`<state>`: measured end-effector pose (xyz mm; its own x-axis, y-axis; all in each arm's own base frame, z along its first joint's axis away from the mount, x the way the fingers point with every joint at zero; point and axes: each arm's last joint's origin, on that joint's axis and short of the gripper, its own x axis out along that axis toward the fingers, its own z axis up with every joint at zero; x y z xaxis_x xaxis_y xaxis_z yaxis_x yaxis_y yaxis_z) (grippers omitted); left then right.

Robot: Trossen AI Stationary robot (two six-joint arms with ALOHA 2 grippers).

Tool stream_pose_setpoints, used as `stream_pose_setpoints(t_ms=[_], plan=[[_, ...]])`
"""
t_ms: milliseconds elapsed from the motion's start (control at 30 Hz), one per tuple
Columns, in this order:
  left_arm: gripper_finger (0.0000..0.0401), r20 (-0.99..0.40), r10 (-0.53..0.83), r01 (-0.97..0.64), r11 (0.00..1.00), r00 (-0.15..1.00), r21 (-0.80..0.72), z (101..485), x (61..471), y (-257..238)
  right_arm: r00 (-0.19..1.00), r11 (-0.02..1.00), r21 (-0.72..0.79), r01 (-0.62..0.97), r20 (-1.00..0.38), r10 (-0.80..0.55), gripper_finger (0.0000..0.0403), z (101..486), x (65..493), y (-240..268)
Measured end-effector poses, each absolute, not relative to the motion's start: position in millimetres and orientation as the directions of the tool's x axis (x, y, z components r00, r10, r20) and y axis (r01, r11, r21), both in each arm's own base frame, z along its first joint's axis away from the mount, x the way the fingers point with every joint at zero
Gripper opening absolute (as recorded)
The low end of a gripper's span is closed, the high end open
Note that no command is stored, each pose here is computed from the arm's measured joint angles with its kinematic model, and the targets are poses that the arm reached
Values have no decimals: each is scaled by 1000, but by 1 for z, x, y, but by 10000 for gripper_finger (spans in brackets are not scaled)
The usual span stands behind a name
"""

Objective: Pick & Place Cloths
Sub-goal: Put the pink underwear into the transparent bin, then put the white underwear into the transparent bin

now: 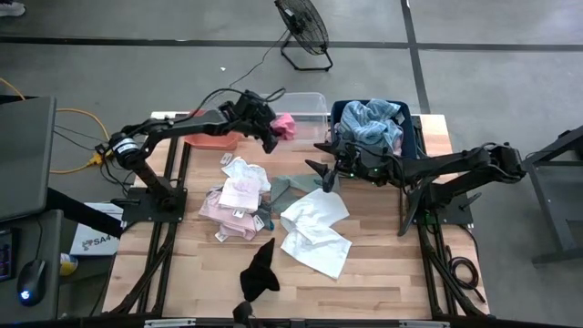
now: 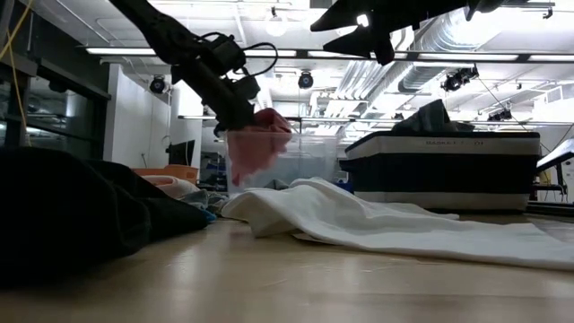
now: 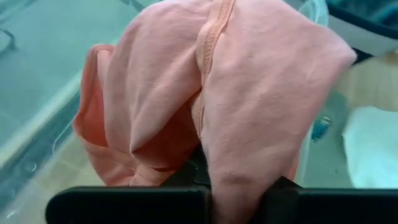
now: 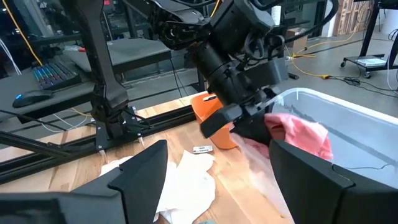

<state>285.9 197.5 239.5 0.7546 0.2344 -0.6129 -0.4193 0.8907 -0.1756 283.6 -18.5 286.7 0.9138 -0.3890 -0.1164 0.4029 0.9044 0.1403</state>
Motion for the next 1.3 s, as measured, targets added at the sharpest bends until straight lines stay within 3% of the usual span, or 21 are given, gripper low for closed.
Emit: stream_pose_setpoints(t_ms=[167, 500, 633, 967, 1100, 1300], plan=[[8, -625, 183, -381, 903, 759, -200, 238, 293, 185, 914, 904, 140, 403, -117, -389, 274, 287, 284, -18], [24, -636, 350, -507, 858, 688, -76, 239, 290, 191, 912, 904, 136, 405, -128, -389, 268, 286, 283, -19], [87, -636, 367, -508, 860, 679, -46, 239, 290, 191, 909, 900, 150, 410, -150, -389, 268, 283, 283, -18], [308, -597, 343, -458, 888, 725, -46, 272, 297, 194, 906, 899, 149, 413, -166, -389, 268, 282, 283, -19], [342, -620, 331, -429, 903, 711, -10, 294, 293, 192, 905, 901, 141, 409, -185, -382, 267, 280, 283, -18], [346, -647, 313, -395, 918, 695, 19, 320, 272, 177, 896, 914, 108, 390, -272, -351, 266, 271, 281, -14]])
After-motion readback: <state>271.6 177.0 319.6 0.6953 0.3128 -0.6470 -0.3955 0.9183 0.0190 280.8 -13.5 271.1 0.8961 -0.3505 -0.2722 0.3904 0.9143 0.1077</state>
